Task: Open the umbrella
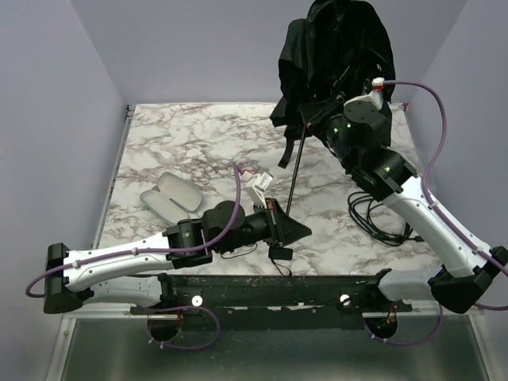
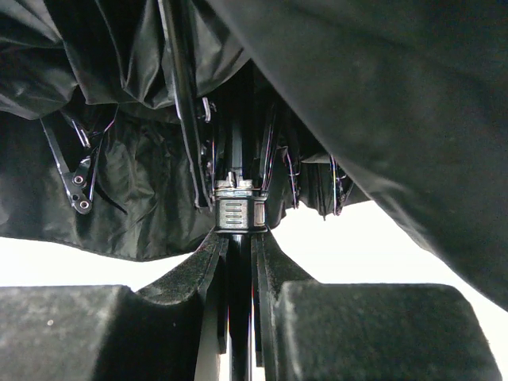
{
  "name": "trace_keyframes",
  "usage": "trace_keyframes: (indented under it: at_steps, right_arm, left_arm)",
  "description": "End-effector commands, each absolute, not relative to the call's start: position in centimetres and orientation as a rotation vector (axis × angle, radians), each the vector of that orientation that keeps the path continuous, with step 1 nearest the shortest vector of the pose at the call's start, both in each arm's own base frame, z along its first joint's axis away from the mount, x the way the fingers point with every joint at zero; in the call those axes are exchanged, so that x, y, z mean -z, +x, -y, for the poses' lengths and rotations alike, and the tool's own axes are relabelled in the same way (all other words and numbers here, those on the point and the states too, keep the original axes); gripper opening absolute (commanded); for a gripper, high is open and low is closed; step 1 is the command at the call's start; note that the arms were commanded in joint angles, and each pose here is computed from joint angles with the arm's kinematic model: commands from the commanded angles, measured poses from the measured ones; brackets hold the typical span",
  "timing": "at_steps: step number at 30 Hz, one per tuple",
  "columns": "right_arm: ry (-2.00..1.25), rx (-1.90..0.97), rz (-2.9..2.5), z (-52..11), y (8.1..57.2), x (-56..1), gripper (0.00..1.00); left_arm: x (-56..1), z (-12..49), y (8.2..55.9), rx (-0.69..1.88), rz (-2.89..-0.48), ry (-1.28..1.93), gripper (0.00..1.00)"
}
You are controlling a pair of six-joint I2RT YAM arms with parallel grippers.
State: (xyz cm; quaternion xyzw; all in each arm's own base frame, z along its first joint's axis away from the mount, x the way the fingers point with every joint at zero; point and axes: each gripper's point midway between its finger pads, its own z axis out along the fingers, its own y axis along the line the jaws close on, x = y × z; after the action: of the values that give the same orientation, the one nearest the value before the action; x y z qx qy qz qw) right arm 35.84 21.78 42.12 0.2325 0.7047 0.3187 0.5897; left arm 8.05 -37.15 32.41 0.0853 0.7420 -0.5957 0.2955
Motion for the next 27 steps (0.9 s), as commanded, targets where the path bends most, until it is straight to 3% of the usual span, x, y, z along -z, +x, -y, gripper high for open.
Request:
trace_keyframes:
  at_steps: [1,4,12,27]
  right_arm:
    - [0.800,-0.605,-1.211,-13.2,39.5,-49.9,0.13]
    - [0.784,-0.647,-1.167,-13.8,39.7,-51.3,0.05]
    - [0.712,-0.604,-1.102,-14.3,41.7,-55.8,0.01]
    - [0.732,-0.553,-0.973,-12.5,42.3,-57.8,0.01]
  left_arm:
    - [-34.8,37.5,2.5,1.705,-1.852,0.490,0.00]
    - [-35.0,38.0,1.9,1.698,-1.842,0.519,0.00]
    - [-34.5,39.2,0.5,1.691,-1.857,0.581,0.00]
    - [-32.0,39.6,-1.7,1.574,-1.912,0.748,0.00]
